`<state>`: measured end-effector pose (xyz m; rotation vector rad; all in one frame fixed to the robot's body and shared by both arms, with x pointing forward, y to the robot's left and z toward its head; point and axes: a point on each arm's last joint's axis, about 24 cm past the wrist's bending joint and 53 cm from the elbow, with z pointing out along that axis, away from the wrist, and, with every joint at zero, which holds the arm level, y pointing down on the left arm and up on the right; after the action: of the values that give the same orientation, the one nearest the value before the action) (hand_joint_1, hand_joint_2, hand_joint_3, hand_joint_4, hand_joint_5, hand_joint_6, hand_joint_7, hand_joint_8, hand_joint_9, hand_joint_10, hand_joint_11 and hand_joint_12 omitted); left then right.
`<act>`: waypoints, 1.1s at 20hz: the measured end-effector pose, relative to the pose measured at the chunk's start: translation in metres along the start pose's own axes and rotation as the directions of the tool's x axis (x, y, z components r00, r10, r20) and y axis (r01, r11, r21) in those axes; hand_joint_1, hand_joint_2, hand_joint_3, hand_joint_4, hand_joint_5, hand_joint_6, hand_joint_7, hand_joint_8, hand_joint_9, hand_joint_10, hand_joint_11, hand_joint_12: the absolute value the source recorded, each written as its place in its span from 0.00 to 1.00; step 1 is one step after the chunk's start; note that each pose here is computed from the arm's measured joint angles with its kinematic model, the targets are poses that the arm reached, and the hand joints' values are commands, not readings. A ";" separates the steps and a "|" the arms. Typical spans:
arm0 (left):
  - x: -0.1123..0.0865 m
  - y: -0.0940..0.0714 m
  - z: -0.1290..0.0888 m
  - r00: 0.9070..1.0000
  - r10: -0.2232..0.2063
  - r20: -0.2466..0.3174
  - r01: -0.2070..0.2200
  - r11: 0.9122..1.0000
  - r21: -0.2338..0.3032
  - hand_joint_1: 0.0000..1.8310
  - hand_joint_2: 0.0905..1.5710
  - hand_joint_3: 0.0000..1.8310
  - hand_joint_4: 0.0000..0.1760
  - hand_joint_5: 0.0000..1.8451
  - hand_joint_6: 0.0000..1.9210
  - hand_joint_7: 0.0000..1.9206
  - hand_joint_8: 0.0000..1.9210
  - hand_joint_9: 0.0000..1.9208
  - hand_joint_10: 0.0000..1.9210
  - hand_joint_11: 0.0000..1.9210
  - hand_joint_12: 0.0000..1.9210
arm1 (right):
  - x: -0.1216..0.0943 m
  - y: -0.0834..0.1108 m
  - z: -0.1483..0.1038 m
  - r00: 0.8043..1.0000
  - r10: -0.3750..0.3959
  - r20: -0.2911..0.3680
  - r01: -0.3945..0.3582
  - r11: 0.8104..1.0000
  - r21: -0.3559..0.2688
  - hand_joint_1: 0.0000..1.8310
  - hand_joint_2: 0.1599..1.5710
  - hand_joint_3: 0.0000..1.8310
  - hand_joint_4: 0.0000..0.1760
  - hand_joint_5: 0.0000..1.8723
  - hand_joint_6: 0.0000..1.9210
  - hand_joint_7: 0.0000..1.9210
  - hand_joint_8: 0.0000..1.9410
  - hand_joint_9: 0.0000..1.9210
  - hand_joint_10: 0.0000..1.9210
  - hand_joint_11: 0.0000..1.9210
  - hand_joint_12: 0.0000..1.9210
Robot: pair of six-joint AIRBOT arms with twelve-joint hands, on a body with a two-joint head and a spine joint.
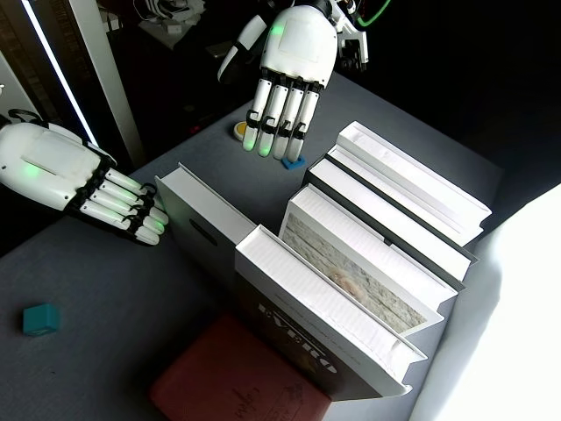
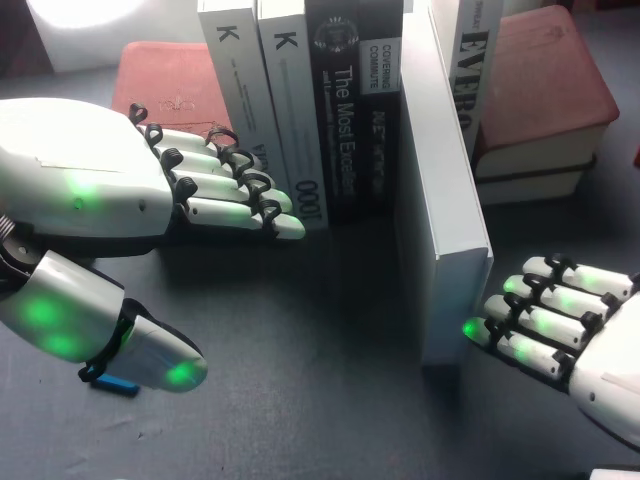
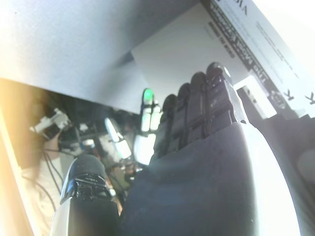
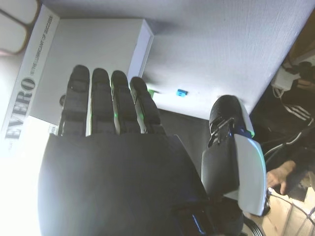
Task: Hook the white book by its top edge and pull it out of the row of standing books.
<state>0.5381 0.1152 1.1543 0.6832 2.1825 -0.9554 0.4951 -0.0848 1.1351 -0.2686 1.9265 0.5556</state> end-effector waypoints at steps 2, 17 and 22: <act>0.000 0.000 0.000 1.000 -0.001 0.000 0.001 1.000 0.001 0.00 0.70 0.00 0.00 0.00 0.00 0.00 0.00 0.00 0.00 0.00 0.00 | -0.004 0.002 -0.006 1.000 -0.012 0.012 0.012 1.000 0.008 0.00 0.70 0.00 0.00 0.00 0.00 0.00 0.00 0.00 0.00 0.00 0.00; -0.004 0.000 0.001 1.000 0.000 0.014 0.000 1.000 -0.004 0.00 0.70 0.00 0.00 0.00 0.00 0.00 0.00 0.00 0.00 0.00 0.00 | -0.048 0.032 -0.035 0.985 0.068 0.156 -0.064 0.997 -0.032 0.00 0.70 0.00 0.00 0.00 0.00 0.00 0.00 0.00 0.00 0.00 0.00; -0.004 -0.001 0.000 1.000 -0.001 0.015 0.001 1.000 -0.003 0.00 0.70 0.00 0.00 0.00 0.00 0.00 0.00 0.00 0.00 0.00 0.00 | -0.069 0.040 -0.037 0.969 0.114 0.219 -0.105 0.993 -0.056 0.00 0.70 0.00 0.00 0.00 0.00 0.00 0.00 0.00 0.00 0.00 0.00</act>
<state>0.5405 0.1138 1.1572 0.6712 2.1711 -0.9544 0.4772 -0.0731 1.2201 -0.1223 1.7209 0.6731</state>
